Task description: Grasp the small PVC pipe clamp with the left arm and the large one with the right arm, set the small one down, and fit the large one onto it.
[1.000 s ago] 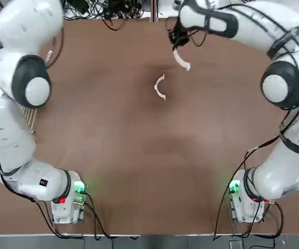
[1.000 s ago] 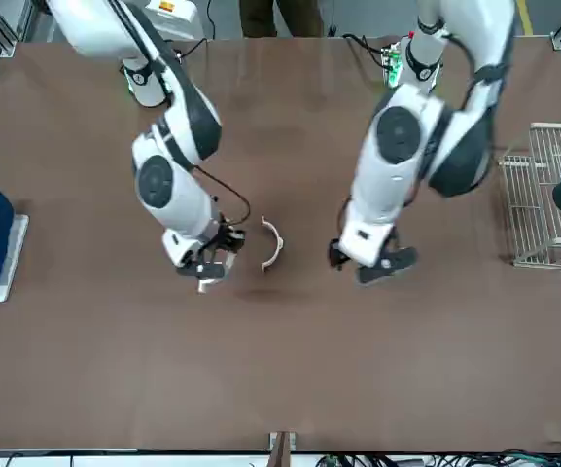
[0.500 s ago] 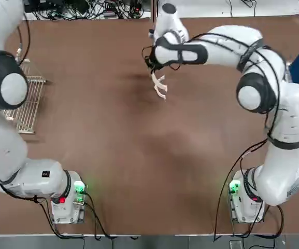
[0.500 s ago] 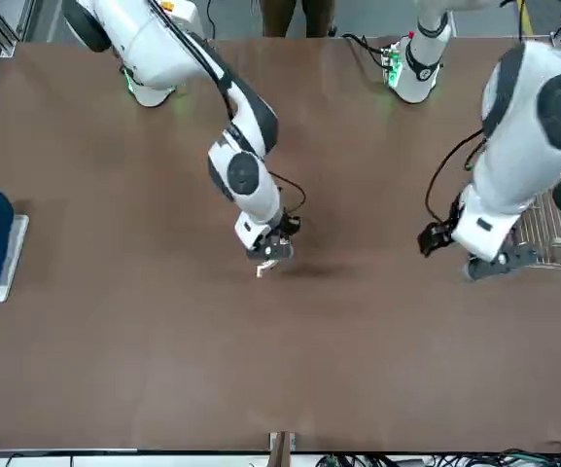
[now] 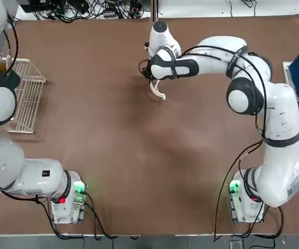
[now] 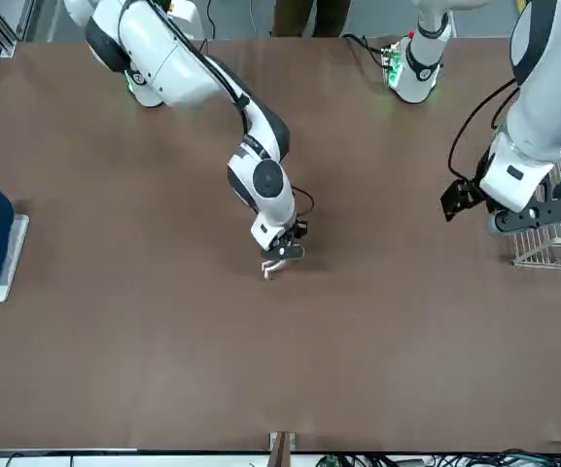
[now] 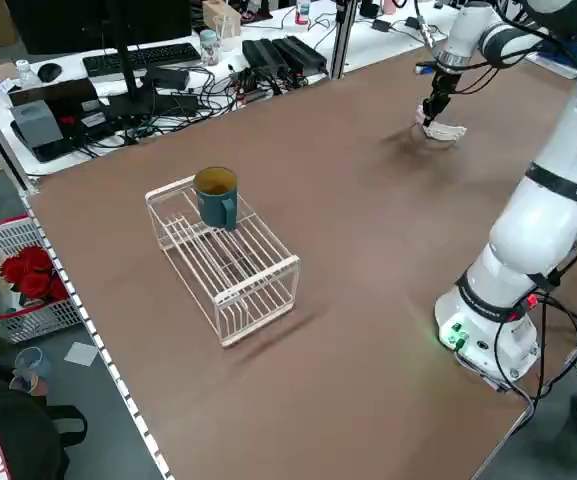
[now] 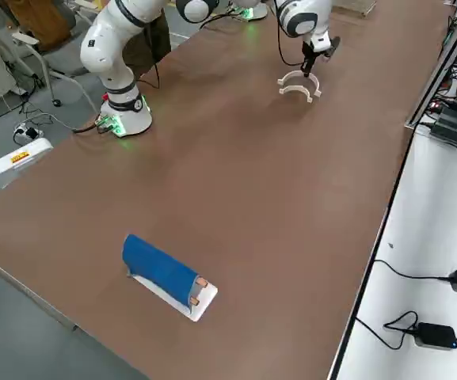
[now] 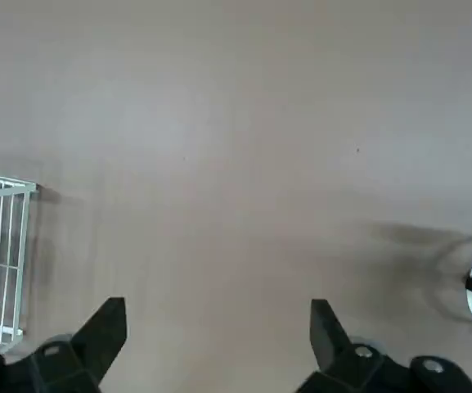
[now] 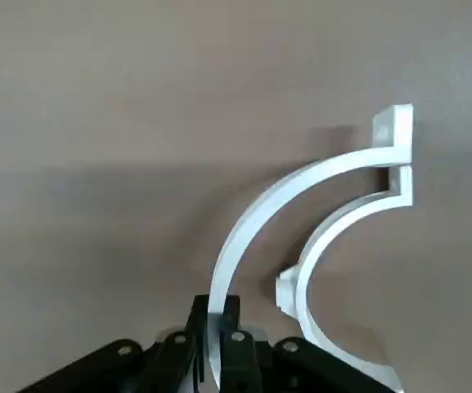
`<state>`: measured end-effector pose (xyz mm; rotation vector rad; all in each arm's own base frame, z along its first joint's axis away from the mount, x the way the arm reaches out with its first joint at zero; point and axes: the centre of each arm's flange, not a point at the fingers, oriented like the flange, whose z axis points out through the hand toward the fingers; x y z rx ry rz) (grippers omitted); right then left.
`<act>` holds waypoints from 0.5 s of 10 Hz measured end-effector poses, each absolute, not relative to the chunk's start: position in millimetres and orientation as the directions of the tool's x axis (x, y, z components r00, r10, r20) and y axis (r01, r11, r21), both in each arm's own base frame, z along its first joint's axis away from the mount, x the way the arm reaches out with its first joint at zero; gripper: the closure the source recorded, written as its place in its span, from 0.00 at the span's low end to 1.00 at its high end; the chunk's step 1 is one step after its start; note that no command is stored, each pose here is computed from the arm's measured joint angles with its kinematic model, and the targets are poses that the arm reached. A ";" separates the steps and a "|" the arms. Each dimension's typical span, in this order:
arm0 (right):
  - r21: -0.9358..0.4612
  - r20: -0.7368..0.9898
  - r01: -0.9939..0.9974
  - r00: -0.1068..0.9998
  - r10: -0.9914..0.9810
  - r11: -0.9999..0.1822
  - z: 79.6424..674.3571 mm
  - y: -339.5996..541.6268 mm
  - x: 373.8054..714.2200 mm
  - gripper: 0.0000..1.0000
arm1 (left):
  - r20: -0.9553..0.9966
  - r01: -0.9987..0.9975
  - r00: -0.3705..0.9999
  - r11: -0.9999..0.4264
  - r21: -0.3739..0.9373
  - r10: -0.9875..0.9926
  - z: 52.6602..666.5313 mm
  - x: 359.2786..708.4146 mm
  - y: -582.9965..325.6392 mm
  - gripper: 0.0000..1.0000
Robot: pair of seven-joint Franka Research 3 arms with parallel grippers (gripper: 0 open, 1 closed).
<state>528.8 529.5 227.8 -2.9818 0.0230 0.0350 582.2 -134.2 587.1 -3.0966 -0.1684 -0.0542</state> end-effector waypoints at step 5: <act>-0.148 -0.013 -0.008 1.000 -0.006 -0.989 219.6 532.4 525.6 0.92 | 0.016 0.124 0.992 -0.992 -0.015 0.124 588.9 582.9 -114.4 0.01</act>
